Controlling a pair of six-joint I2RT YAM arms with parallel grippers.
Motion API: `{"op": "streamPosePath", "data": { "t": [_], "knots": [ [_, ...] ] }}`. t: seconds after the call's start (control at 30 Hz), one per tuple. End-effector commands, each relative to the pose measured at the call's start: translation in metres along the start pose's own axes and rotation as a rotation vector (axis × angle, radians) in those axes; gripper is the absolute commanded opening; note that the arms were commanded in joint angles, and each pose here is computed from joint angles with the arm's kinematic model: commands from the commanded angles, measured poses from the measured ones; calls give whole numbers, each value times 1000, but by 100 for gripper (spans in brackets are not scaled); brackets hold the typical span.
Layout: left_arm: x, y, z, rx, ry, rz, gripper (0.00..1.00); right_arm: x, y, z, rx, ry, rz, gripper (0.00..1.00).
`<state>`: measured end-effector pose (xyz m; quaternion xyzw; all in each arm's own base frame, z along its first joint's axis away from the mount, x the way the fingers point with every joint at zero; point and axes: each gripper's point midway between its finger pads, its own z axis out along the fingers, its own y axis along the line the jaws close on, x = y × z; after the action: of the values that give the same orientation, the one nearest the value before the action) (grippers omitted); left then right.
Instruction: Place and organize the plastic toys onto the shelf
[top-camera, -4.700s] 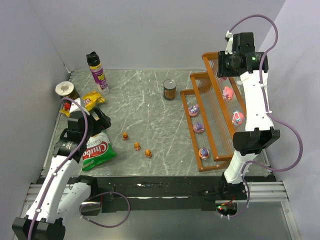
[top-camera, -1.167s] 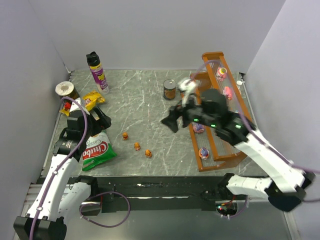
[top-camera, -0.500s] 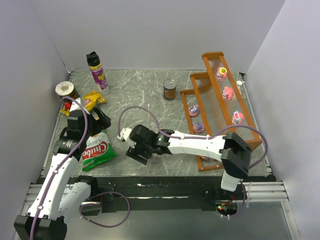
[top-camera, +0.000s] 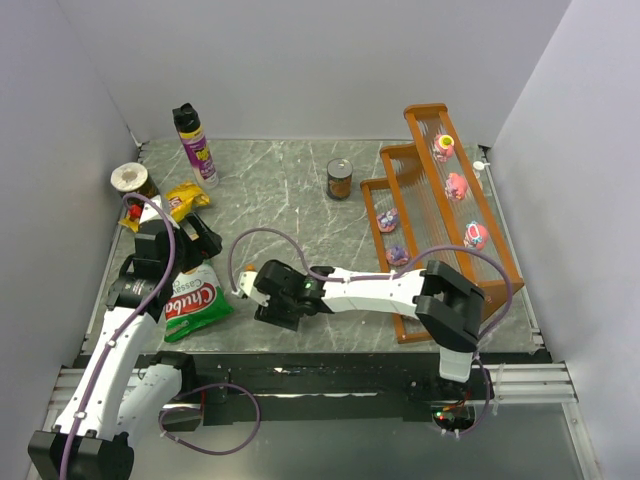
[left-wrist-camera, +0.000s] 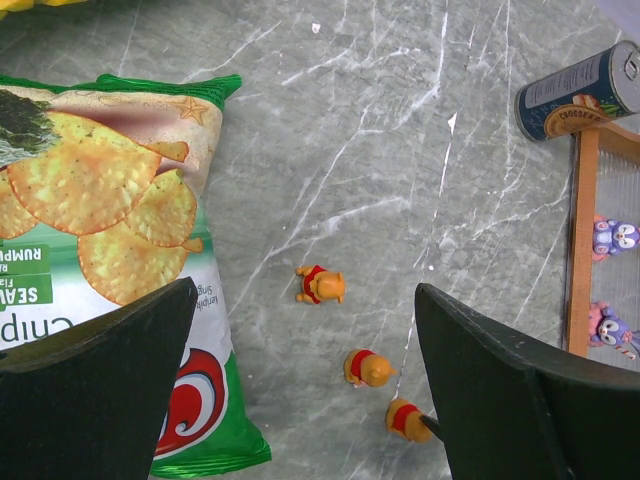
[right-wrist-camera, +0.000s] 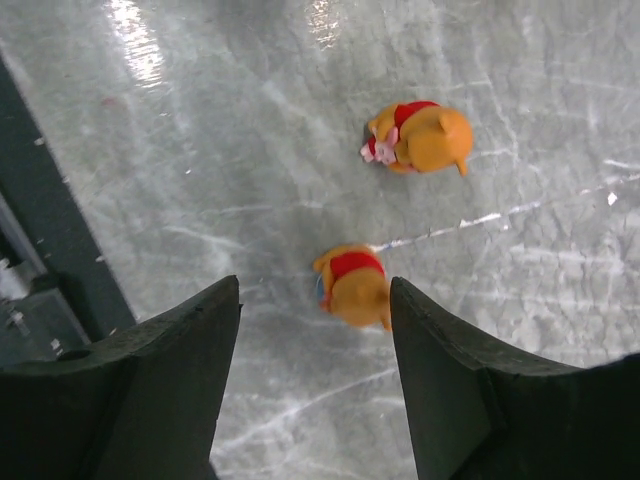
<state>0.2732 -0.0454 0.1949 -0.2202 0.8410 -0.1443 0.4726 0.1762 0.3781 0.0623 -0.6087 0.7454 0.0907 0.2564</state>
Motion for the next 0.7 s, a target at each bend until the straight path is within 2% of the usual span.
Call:
{"op": "streamPosePath", "data": {
  "t": [0.0, 0.33, 0.67],
  "knots": [
    [-14, -8, -3, 31, -48, 0, 96, -11, -12, 10, 44, -22, -18, 67],
    [-13, -8, -3, 31, -46, 2, 96, 11, -26, 10, 68, 29, 32, 63],
    [-13, -8, -3, 32, -45, 2, 96, 24, -27, 12, 70, 71, 75, 52]
  ]
}}
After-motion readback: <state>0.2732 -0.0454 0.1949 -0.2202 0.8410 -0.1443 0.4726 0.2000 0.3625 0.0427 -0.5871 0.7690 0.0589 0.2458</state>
